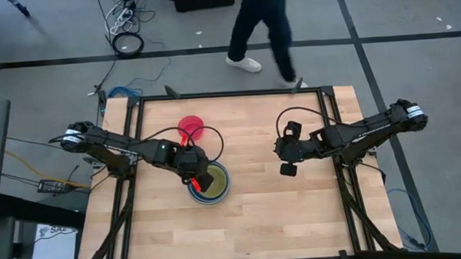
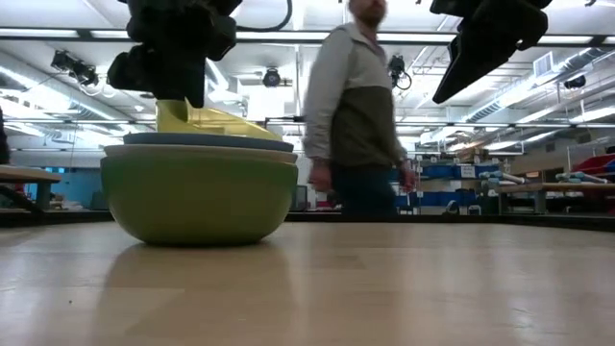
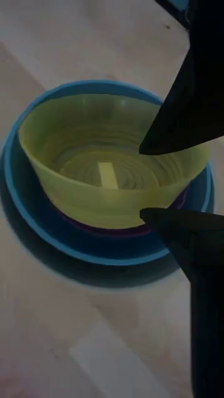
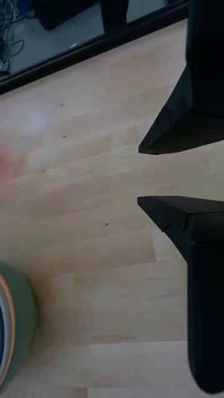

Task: Nest bowls inside each other
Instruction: Stack the yellow bowl on top of the violet bowl

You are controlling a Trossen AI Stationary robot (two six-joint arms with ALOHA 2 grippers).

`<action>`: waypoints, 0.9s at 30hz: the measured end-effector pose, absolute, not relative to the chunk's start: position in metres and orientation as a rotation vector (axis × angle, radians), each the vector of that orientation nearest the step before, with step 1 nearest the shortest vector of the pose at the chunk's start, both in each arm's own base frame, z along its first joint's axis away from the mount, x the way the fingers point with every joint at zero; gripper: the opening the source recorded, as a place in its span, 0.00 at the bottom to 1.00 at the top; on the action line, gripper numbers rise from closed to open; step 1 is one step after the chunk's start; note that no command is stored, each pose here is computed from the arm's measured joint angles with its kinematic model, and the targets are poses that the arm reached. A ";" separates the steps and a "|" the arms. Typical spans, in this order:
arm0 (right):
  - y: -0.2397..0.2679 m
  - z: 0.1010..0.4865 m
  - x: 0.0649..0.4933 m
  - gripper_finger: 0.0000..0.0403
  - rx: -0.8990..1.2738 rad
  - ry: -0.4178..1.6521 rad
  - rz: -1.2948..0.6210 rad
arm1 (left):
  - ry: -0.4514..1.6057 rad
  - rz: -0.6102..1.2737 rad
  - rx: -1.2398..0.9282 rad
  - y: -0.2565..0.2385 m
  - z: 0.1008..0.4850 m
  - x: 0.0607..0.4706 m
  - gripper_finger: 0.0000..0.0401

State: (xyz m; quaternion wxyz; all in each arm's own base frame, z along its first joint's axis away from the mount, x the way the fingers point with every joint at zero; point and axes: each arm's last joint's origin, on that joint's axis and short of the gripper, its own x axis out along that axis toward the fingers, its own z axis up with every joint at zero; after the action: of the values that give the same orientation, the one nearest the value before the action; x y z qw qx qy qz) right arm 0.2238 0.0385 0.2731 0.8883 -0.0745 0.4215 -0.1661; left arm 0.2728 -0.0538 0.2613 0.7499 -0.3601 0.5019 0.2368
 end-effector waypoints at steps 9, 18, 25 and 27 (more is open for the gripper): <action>0.039 0.273 0.224 0.26 -0.155 0.876 -0.345 | 1.110 0.491 -0.809 -0.055 0.262 0.273 0.39; 0.039 0.274 0.224 0.26 -0.151 0.868 -0.344 | 1.114 0.484 -0.818 -0.055 0.262 0.273 0.47; 0.039 0.274 0.224 0.26 -0.151 0.868 -0.345 | 1.107 0.492 -0.810 -0.055 0.262 0.273 0.60; 0.039 0.274 0.224 0.26 -0.152 0.868 -0.344 | 1.104 0.495 -0.808 -0.055 0.262 0.273 0.63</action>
State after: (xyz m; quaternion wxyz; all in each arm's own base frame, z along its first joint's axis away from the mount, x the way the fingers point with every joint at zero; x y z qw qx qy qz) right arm 0.2243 0.0386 0.2736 0.8901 -0.0730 0.4182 -0.1659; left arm 0.2735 -0.0547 0.2616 0.7469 -0.3692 0.5046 0.2263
